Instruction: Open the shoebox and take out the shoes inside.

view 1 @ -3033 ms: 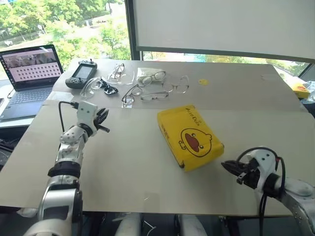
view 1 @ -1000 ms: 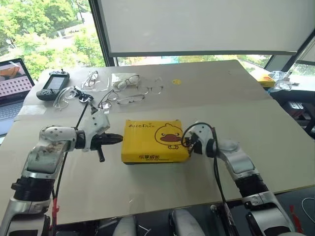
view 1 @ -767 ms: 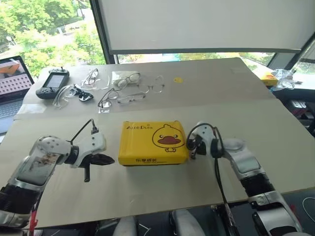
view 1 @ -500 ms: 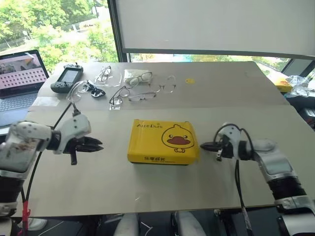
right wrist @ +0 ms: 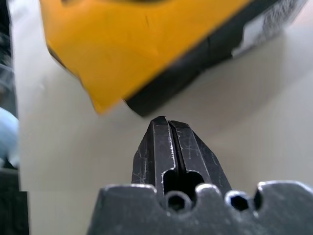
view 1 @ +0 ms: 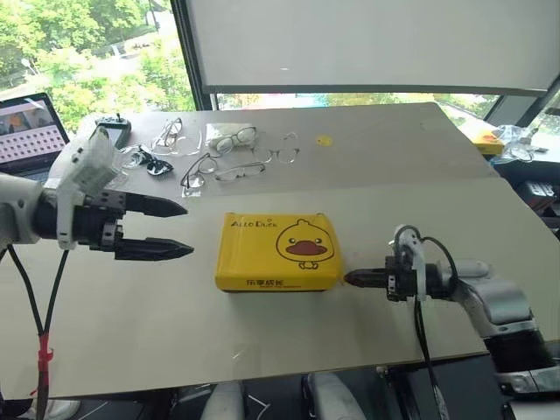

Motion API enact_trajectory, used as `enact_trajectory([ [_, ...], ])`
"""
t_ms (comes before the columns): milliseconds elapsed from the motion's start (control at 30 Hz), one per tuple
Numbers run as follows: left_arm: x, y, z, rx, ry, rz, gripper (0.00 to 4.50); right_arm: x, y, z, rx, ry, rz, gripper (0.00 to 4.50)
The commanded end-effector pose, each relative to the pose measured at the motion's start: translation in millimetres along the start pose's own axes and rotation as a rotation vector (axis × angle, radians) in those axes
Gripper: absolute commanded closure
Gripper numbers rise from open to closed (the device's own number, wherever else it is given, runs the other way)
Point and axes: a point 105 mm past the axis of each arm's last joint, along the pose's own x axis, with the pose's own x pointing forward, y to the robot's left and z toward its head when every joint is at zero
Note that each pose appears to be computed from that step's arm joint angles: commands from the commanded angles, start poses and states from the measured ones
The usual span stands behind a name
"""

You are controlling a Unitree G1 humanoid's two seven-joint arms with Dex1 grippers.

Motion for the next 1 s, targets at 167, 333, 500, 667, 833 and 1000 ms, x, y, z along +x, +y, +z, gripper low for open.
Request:
enact_trajectory([
  [167,-7,-21,5,-0.005,-0.012,-0.011,0.07,-6,10,84,0.038,-0.329,0.106,4.5],
  [333,-6,-30,-2,-0.039,-0.012,-0.035,0.07,9,-27,126,0.036,-0.485,-0.077,4.5],
  [500,-4,-32,-7,-0.036,-0.005,-0.026,0.07,26,-70,141,-0.049,-0.454,-0.378,4.5],
  [667,-1,-29,-15,-0.037,0.008,-0.01,0.07,26,-62,155,-0.22,-0.317,-0.461,4.5],
  [833,6,-20,-25,-0.02,0.052,-0.003,0.07,39,1,159,-0.414,-0.088,-0.17,4.5],
  [1000,10,-19,-26,0.001,0.066,-0.034,0.0,51,27,137,-0.357,0.197,-0.029,2.65],
])
